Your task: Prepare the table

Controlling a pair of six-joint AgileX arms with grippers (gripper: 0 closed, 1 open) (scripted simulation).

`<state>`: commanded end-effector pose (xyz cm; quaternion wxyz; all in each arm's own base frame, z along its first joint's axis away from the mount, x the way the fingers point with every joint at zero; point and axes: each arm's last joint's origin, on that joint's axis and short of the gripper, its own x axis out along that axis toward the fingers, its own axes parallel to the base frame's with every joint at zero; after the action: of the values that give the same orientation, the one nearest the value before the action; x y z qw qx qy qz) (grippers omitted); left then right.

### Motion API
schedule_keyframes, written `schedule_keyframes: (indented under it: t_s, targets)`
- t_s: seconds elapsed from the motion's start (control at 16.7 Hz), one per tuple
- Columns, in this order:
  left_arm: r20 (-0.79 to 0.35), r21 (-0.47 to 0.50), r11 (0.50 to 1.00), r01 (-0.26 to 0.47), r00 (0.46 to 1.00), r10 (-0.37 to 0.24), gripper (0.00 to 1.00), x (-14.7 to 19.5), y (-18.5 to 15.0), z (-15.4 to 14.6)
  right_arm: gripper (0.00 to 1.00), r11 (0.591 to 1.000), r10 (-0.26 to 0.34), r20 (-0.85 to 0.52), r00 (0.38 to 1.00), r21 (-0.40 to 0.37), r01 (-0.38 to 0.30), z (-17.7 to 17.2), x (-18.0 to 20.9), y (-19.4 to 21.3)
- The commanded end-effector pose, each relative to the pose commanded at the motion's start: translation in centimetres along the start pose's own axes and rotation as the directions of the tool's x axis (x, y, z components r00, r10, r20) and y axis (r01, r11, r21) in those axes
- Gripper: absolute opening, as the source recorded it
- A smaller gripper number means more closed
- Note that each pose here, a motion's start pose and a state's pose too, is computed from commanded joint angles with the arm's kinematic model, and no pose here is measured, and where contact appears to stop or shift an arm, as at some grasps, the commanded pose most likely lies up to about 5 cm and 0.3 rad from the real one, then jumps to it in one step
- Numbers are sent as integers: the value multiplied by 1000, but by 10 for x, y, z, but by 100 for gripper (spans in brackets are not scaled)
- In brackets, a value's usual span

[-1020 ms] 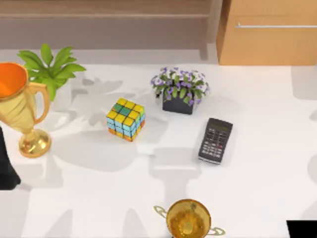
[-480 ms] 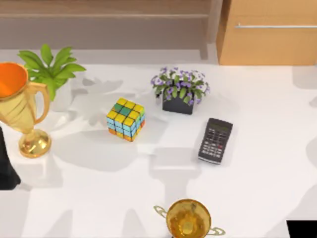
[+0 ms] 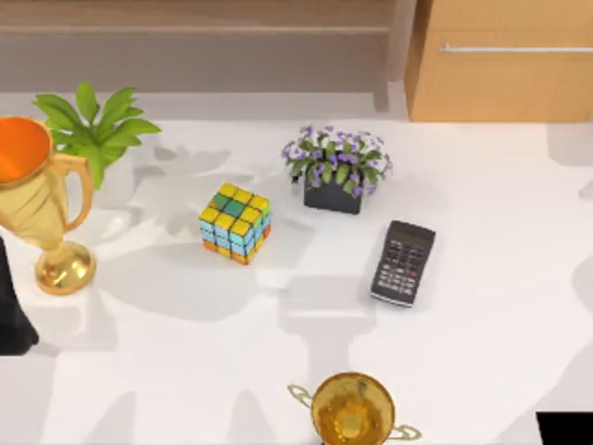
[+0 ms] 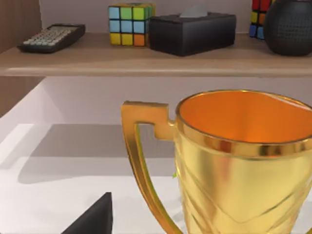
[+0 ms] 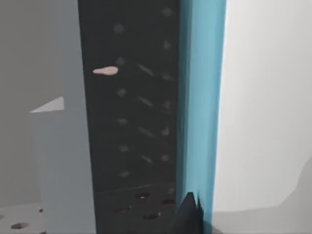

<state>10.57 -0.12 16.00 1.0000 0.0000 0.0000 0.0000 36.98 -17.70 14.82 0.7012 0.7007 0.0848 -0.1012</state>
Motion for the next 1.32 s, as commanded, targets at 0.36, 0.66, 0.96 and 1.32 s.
schedule_keyframes:
  t_s: [0.36, 0.66, 0.96, 1.32]
  targets:
    - [0, 0, 1000, 0, 1000, 0, 100, 0, 0, 0, 90, 1000, 0, 0, 1000, 0, 0, 0, 0, 0]
    - [0, 0, 1000, 0, 1000, 0, 100, 0, 0, 0, 100, 1000, 0, 0, 1000, 0, 0, 0, 0, 0]
    - [0, 0, 1000, 0, 1000, 0, 100, 0, 0, 0, 100, 1000, 0, 2, 1000, 0, 0, 1, -1, 0]
    - [0, 0, 1000, 0, 1000, 0, 100, 0, 0, 0, 100, 1000, 14, -11, 1000, -13, -14, -3, -30, -1]
